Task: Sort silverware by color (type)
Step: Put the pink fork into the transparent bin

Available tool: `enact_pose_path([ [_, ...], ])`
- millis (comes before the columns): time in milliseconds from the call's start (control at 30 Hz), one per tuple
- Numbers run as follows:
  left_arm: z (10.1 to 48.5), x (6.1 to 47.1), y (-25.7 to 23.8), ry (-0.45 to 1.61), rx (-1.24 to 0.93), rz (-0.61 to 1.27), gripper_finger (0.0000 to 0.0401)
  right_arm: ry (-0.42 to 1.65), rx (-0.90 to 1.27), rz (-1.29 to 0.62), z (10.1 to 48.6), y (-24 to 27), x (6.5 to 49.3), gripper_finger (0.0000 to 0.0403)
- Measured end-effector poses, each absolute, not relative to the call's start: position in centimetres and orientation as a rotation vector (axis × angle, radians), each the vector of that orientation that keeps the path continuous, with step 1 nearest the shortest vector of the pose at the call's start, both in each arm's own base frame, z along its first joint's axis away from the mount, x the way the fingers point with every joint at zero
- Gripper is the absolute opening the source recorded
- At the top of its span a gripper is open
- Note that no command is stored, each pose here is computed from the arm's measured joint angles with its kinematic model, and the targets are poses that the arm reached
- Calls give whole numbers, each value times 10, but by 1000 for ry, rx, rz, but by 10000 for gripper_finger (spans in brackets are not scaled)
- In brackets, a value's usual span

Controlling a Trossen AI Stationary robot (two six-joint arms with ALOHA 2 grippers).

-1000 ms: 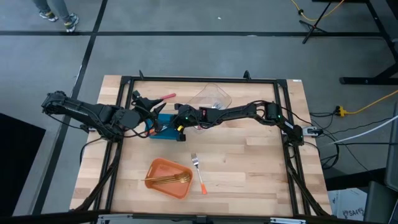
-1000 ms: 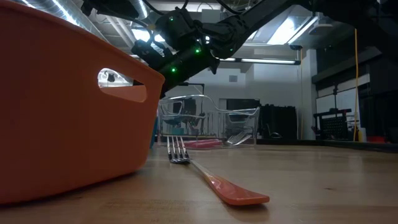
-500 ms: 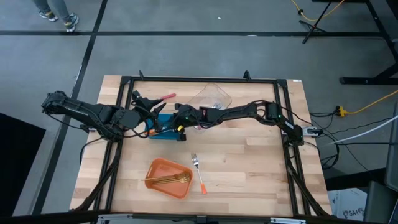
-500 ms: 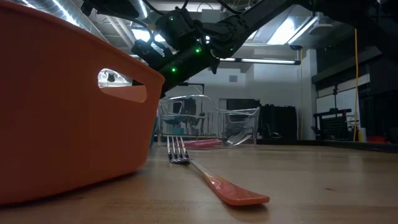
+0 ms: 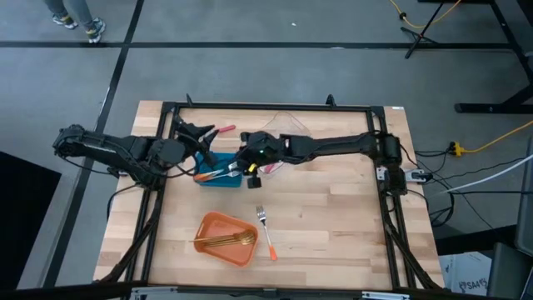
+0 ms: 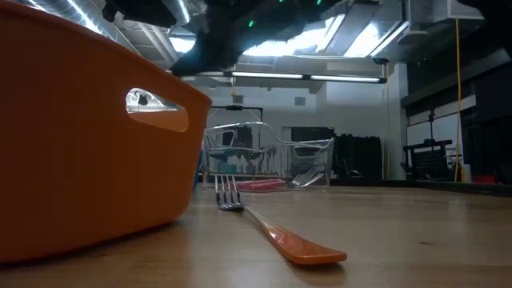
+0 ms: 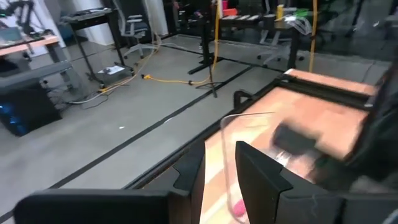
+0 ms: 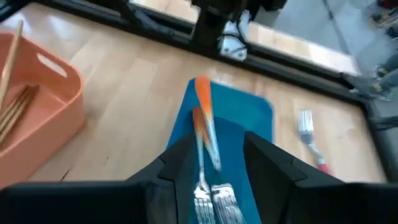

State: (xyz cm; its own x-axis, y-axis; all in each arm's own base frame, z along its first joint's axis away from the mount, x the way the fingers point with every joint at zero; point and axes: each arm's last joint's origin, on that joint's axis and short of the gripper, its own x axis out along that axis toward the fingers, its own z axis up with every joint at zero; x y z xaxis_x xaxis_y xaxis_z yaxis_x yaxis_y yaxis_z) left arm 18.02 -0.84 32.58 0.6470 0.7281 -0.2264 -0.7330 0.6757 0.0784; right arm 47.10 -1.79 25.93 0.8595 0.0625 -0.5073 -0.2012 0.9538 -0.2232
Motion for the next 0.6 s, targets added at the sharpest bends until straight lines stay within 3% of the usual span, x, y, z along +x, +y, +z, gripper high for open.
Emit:
enact_pose_path([
  [300, 327, 177, 30, 337, 33, 833, 82, 510, -286, 132, 322, -14, 430, 129],
  [600, 324, 166, 77, 407, -9, 831, 82, 625, -283, 51, 362, -15, 378, 129],
])
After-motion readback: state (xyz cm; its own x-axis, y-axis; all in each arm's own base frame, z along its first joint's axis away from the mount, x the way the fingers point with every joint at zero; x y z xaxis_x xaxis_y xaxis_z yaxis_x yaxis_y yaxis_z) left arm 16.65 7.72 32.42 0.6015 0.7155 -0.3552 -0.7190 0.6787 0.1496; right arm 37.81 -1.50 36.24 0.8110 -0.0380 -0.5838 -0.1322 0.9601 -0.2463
